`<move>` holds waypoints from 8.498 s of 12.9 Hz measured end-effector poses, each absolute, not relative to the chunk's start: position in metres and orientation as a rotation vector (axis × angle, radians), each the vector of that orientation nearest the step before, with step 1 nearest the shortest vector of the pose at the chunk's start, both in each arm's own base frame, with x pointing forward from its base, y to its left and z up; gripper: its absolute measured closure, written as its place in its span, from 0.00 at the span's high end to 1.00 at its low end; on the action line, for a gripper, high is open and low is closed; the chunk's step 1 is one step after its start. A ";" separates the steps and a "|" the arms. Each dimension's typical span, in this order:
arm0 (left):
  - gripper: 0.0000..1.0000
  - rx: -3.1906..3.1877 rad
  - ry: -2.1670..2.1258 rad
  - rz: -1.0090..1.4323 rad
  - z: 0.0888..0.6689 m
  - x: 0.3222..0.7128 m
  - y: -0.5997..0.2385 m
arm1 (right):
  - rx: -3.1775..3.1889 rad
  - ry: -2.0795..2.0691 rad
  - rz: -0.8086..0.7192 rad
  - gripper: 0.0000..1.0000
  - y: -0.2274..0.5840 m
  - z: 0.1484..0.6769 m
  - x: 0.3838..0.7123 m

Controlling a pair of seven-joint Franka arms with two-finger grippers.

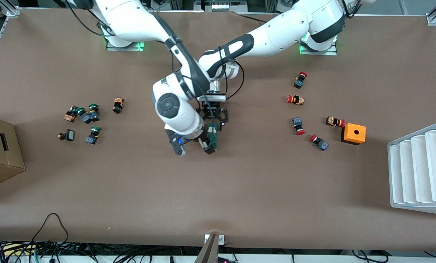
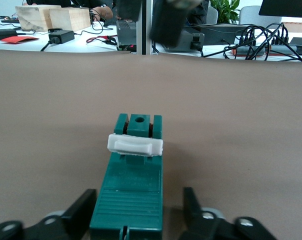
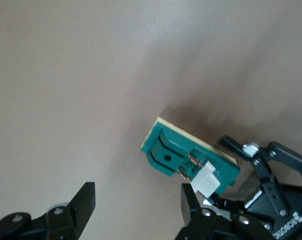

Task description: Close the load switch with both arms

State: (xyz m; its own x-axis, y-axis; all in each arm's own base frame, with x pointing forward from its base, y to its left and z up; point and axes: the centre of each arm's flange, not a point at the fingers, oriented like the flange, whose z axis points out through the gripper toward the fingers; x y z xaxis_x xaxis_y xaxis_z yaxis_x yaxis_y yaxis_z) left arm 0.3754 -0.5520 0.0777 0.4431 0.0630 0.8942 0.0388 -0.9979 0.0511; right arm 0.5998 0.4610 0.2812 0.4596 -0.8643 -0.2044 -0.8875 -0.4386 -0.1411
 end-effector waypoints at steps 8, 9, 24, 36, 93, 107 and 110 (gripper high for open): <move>0.52 2.633 0.100 1.693 0.073 0.375 -0.548 | -2.474 1.631 0.186 0.51 0.462 0.253 0.582; 0.52 2.633 0.100 1.694 0.073 0.375 -0.548 | -2.475 1.641 0.190 0.52 0.463 0.251 0.580; 0.52 2.631 0.102 1.694 0.073 0.375 -0.548 | -2.475 1.662 0.199 0.49 0.461 0.236 0.549; 0.52 2.627 0.103 1.709 0.072 0.374 -0.549 | -2.473 1.654 0.184 0.30 0.462 0.229 0.545; 0.52 2.620 0.110 1.718 0.071 0.374 -0.551 | -2.400 1.584 0.131 0.78 0.404 0.303 0.654; 1.00 2.590 0.109 1.703 0.088 0.387 -0.566 | -3.062 0.368 0.158 1.00 0.073 0.533 0.571; 1.00 2.604 0.075 1.718 0.092 0.390 -0.566 | -3.113 0.133 0.129 1.00 0.048 0.545 0.542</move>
